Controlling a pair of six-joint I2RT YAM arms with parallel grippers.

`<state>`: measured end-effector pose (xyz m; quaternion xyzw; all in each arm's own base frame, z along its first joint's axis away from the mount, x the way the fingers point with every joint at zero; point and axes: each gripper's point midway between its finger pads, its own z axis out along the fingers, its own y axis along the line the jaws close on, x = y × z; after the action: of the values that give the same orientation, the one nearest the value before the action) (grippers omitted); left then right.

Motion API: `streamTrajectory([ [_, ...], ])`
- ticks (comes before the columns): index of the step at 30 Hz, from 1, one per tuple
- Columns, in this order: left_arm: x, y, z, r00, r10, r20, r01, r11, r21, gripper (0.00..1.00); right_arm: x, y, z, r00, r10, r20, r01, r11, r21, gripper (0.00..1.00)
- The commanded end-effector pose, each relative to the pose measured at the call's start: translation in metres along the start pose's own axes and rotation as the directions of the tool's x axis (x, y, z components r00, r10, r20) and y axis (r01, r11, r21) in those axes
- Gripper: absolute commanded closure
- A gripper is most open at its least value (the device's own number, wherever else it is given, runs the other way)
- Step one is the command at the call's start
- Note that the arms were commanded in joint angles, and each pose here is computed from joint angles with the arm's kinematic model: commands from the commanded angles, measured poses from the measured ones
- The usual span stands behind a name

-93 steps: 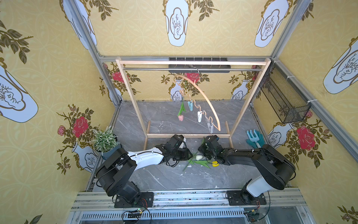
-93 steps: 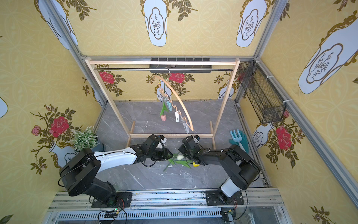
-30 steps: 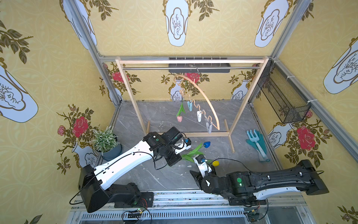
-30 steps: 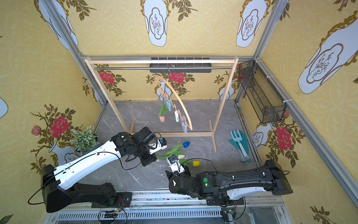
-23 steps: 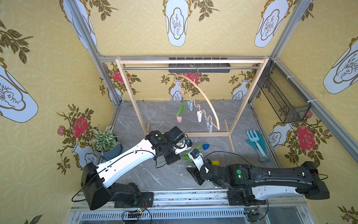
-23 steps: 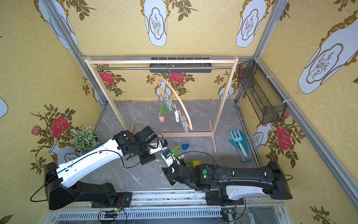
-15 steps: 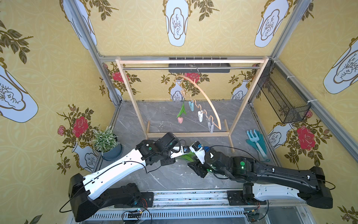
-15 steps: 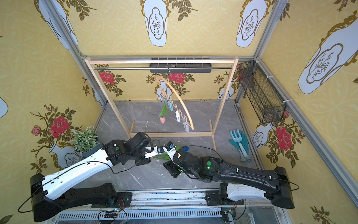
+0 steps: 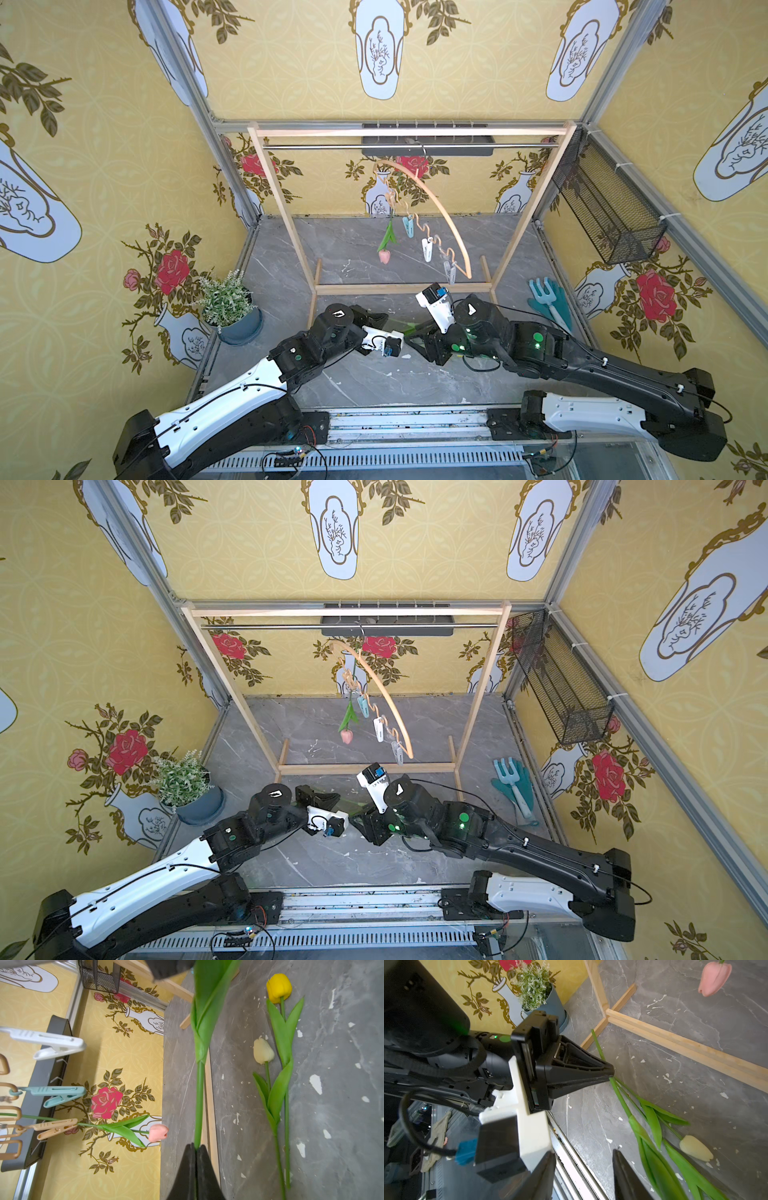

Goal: Dry the flowers on a clothes hanger
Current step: Pick up the flower at the center of the board.

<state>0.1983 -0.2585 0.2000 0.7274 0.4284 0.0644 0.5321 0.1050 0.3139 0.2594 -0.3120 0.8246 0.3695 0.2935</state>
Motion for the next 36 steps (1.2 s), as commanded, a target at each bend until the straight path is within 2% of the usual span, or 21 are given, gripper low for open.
streamTrajectory([
  [1,-0.020,0.003,0.003,0.989,0.109,0.104,-0.108,0.994,-0.015,1.00,-0.008,-0.008,-0.009,0.998,0.068,0.009,-0.069,0.996,0.055,0.54],
  [3,-0.020,-0.008,0.003,0.978,0.171,0.123,-0.172,0.985,-0.001,1.00,-0.005,-0.016,-0.014,0.996,0.088,0.005,-0.088,0.991,0.097,0.52],
  [5,-0.023,-0.009,0.001,0.977,0.167,0.135,-0.169,0.986,0.000,1.00,0.003,-0.021,-0.010,0.994,0.102,-0.029,-0.098,0.988,0.120,0.52],
  [9,-0.042,-0.013,-0.008,0.958,0.182,0.224,-0.185,0.983,-0.005,1.00,0.023,-0.030,0.004,0.984,0.136,-0.116,-0.115,0.980,0.164,0.54],
  [21,-0.051,-0.016,-0.007,0.939,0.227,0.257,-0.241,0.970,0.023,1.00,0.028,-0.023,0.025,0.967,0.148,-0.208,-0.134,0.988,0.080,0.59],
  [25,-0.052,-0.016,-0.007,0.939,0.231,0.257,-0.245,0.969,0.025,1.00,0.029,-0.021,0.026,0.968,0.144,-0.207,-0.135,0.989,0.059,0.60],
  [30,-0.049,-0.020,-0.006,0.938,0.241,0.248,-0.258,0.965,0.038,1.00,0.034,-0.015,0.028,0.961,0.143,-0.236,-0.141,0.990,0.027,0.68],
  [31,-0.049,-0.020,-0.006,0.938,0.241,0.247,-0.258,0.965,0.040,1.00,0.035,-0.015,0.028,0.960,0.143,-0.241,-0.140,0.990,0.027,0.74],
  [33,-0.049,-0.020,-0.006,0.938,0.243,0.248,-0.260,0.965,0.038,1.00,0.037,-0.016,0.029,0.959,0.145,-0.244,-0.141,0.989,0.034,0.79],
  [34,-0.049,-0.020,-0.006,0.937,0.245,0.247,-0.262,0.964,0.038,1.00,0.037,-0.016,0.029,0.959,0.144,-0.245,-0.139,0.990,0.035,0.87],
  [35,-0.048,-0.020,-0.006,0.938,0.246,0.245,-0.262,0.964,0.037,1.00,0.037,-0.016,0.029,0.960,0.143,-0.241,-0.139,0.990,0.035,0.90],
  [36,-0.048,-0.020,-0.006,0.938,0.246,0.243,-0.262,0.964,0.038,1.00,0.036,-0.017,0.029,0.961,0.146,-0.235,-0.140,0.989,0.042,0.99],
])
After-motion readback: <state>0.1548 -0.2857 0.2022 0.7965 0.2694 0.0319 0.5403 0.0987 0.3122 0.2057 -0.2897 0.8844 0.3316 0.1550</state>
